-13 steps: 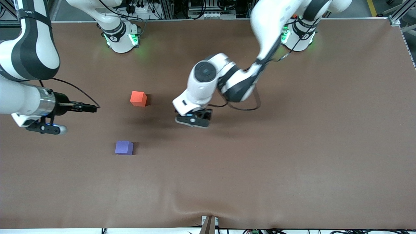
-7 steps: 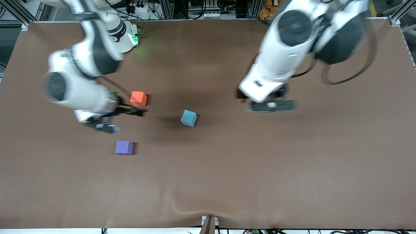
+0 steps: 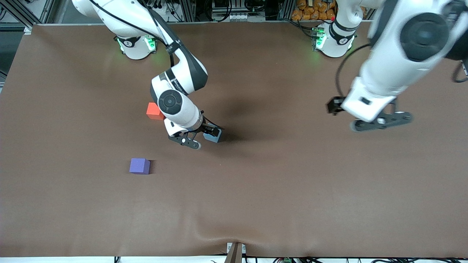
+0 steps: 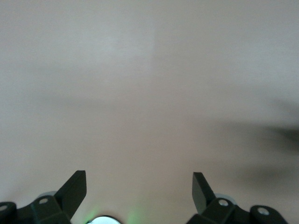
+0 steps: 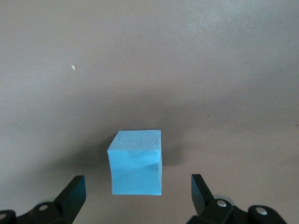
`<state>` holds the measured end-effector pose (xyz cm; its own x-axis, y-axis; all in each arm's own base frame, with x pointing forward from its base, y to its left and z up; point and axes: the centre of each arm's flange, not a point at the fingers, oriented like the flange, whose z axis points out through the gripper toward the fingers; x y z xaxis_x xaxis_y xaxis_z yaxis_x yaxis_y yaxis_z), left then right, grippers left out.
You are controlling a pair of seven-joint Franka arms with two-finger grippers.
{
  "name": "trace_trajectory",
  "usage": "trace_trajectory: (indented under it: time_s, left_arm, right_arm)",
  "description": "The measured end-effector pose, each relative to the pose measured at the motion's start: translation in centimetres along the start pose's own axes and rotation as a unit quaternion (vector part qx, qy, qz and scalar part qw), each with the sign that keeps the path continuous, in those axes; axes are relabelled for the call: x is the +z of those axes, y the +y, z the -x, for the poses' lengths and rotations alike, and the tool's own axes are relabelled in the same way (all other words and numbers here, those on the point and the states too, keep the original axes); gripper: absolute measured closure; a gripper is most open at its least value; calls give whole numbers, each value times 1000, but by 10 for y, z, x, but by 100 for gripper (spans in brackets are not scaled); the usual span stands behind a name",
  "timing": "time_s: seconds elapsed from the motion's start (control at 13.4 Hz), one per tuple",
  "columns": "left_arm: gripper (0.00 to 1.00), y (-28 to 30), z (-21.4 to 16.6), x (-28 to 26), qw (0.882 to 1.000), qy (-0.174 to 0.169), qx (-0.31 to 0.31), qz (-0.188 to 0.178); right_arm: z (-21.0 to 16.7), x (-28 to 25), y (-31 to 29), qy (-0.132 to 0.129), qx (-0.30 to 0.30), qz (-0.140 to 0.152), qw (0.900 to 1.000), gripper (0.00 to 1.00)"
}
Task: Place blue block between orange and purple blocks
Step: 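Grasp the light-blue cube with the right gripper while the left gripper withdraws, then carry the cube with the right gripper between the orange and purple cubes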
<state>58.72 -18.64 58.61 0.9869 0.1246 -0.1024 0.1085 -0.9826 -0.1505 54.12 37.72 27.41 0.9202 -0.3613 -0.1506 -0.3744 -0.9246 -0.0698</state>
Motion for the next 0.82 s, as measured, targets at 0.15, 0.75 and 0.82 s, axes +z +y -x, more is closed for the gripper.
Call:
trace_trajectory:
  time_s: [0.15, 0.75, 0.82]
  left_arm:
    - [0, -40, -3, 3, 1000, 5, 2, 5]
    - [0, -105, 25, 39, 995, 74, 32, 54]
    - [0, -111, 32, 29, 994, 81, 35, 57]
  right_arm:
    - [6, 14, -4, 1, -10, 9, 1000, 0]
    - [21, 72, -17, 15, -24, 14, 999, 12]
    - [17, 70, -13, 15, -28, 30, 999, 25]
